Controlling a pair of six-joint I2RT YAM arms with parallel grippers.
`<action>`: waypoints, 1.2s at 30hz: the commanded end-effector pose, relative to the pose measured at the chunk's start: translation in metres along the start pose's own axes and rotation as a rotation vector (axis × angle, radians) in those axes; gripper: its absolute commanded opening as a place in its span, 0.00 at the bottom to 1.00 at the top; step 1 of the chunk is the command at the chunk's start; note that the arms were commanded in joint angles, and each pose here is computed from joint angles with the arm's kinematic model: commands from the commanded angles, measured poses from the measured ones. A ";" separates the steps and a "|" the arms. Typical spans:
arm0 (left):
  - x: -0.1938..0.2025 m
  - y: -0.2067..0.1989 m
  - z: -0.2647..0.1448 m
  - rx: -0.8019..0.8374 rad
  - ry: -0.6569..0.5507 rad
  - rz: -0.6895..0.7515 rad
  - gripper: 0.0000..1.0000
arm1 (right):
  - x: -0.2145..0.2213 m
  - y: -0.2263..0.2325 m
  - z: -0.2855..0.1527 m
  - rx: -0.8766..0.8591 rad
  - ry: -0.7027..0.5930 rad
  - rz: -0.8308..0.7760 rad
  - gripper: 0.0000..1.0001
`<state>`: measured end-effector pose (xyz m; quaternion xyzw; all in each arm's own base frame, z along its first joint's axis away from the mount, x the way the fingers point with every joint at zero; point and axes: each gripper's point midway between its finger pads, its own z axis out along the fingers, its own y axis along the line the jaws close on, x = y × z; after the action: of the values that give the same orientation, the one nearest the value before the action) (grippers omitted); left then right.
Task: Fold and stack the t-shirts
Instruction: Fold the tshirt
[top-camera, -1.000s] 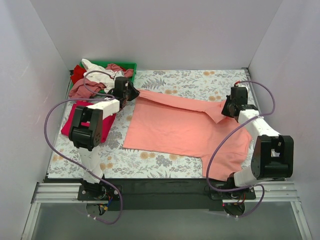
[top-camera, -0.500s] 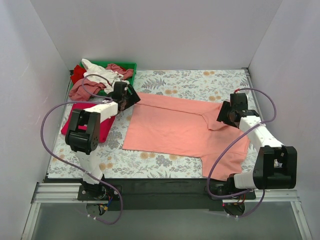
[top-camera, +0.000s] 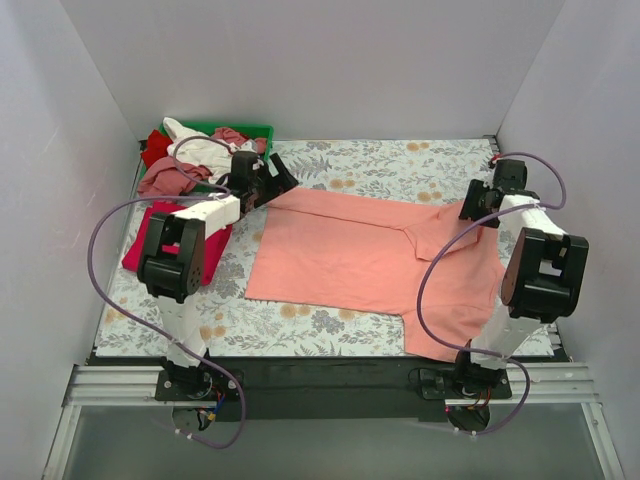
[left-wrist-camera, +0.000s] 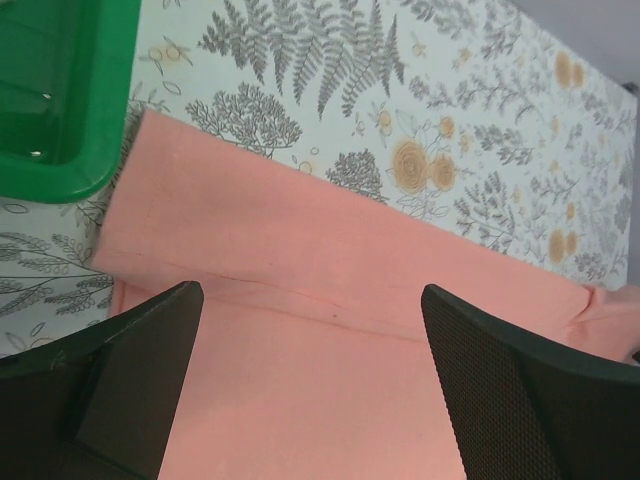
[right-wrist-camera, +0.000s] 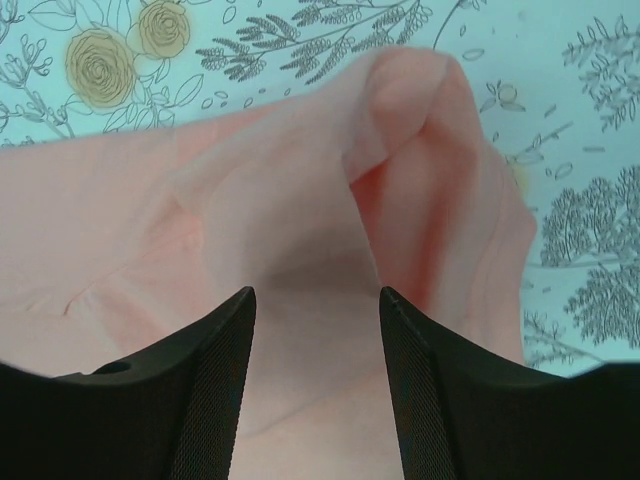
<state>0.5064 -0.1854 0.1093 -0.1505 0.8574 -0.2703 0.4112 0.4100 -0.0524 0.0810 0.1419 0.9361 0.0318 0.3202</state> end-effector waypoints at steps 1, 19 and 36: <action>0.009 -0.007 0.016 0.049 0.040 0.017 0.91 | -0.027 -0.002 0.012 -0.064 -0.041 -0.064 0.58; 0.034 0.032 0.032 -0.071 0.077 -0.002 0.94 | 0.010 -0.006 -0.014 -0.077 0.015 0.042 0.06; 0.032 0.043 0.025 -0.119 0.049 0.013 0.95 | 0.006 -0.016 -0.043 0.026 0.016 0.158 0.03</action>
<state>0.5121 -0.1898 0.0491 -0.1559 0.8765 -0.2524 0.3792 0.3622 -0.0533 0.0821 0.1981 0.9361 0.0641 0.2834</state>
